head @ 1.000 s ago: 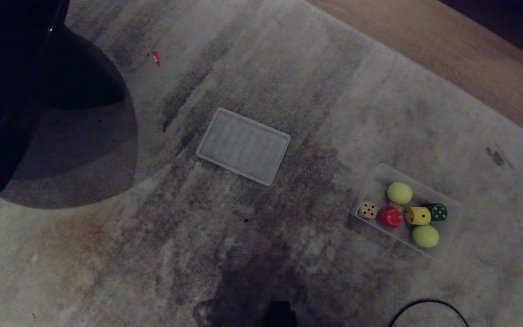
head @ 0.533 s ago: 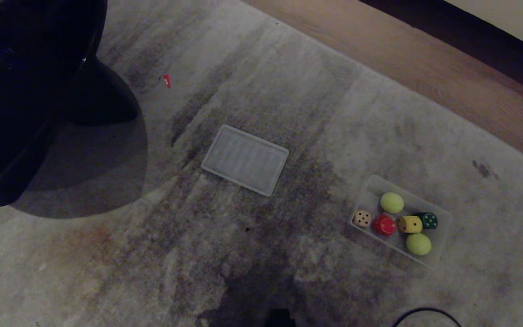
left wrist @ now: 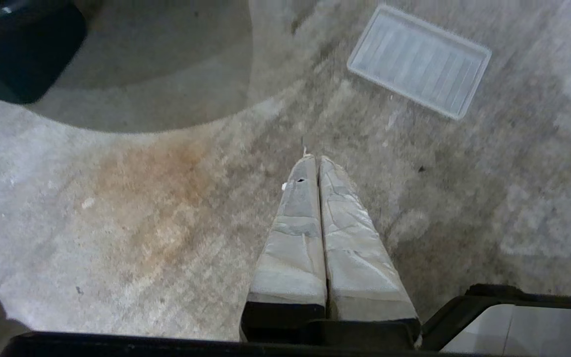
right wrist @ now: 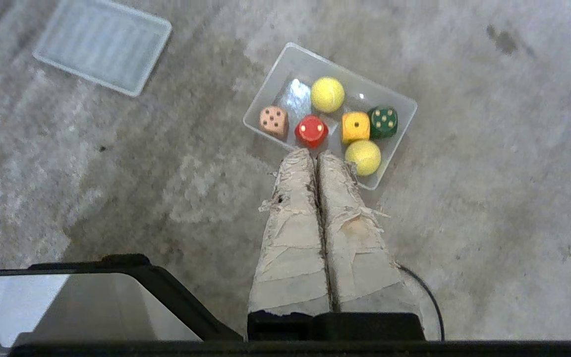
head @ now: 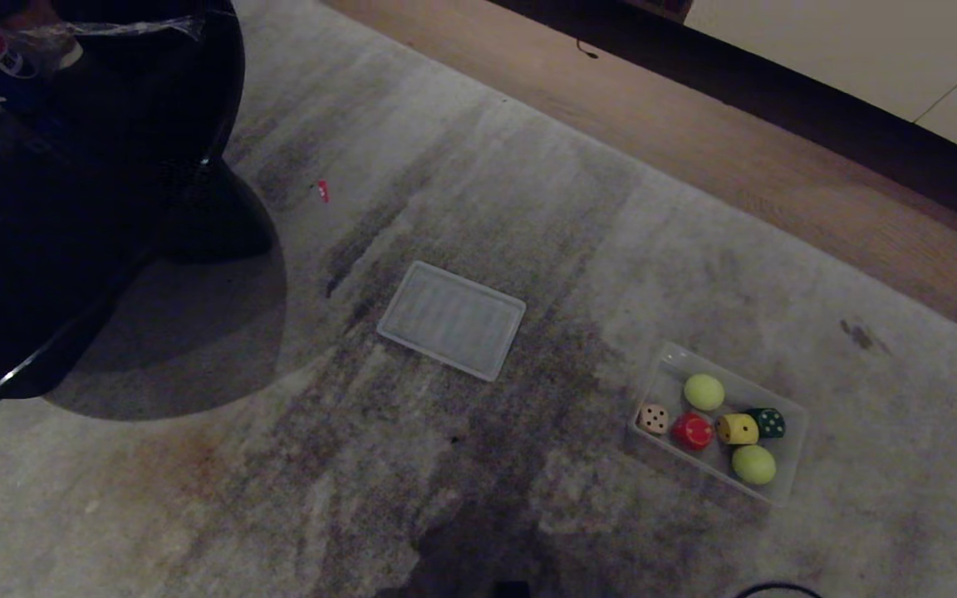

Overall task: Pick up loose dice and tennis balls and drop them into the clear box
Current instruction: Close the lid

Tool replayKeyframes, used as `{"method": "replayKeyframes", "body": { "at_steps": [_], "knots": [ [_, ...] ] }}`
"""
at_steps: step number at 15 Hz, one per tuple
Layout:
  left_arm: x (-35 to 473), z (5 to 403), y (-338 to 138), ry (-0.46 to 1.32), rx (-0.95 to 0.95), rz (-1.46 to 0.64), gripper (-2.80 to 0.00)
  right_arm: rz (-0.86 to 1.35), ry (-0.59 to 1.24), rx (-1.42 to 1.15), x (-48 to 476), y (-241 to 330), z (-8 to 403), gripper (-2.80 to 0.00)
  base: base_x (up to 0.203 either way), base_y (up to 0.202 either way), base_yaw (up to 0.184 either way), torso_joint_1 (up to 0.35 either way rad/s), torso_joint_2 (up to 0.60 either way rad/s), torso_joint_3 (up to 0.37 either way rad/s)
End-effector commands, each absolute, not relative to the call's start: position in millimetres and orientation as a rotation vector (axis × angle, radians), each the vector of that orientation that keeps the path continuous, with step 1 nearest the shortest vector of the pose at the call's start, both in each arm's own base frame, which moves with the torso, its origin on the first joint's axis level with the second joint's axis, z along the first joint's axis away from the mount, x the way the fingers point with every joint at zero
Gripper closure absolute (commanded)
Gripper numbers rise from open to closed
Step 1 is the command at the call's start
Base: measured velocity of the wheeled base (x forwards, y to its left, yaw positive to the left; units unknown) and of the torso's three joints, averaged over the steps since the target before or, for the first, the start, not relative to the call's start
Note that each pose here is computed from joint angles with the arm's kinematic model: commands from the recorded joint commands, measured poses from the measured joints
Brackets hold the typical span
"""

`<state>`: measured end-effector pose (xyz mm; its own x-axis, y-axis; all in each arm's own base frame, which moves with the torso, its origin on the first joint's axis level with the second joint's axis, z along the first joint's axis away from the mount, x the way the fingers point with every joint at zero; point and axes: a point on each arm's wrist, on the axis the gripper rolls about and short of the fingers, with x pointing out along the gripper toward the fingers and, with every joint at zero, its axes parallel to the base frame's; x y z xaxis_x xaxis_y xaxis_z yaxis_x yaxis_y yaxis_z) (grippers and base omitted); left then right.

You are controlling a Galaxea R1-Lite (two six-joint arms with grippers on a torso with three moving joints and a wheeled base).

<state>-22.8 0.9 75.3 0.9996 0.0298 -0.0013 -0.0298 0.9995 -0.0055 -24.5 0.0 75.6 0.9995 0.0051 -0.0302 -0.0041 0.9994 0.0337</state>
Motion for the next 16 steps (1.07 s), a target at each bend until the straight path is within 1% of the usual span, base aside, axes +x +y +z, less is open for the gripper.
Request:
{"method": "replayKeyframes", "body": {
  "at_steps": [1,12,16],
  "knots": [
    [-22.6,75.1,0.9,0.003,-0.006,0.03,0.0,0.006,0.032,0.034,-24.4,0.0,75.6,0.0,0.0,0.0,0.0,-0.002,0.01,0.217],
    [-22.6,74.9,0.9,0.005,-0.003,0.029,0.0,0.006,0.032,0.035,-24.4,0.0,75.6,0.0,0.0,0.0,0.0,0.0,0.0,0.2],
    [-22.6,74.9,1.0,0.004,-0.011,0.03,0.0,0.006,0.032,0.035,-24.4,0.0,75.6,0.0,0.0,0.0,0.0,0.003,0.0,0.061]
  ]
}}
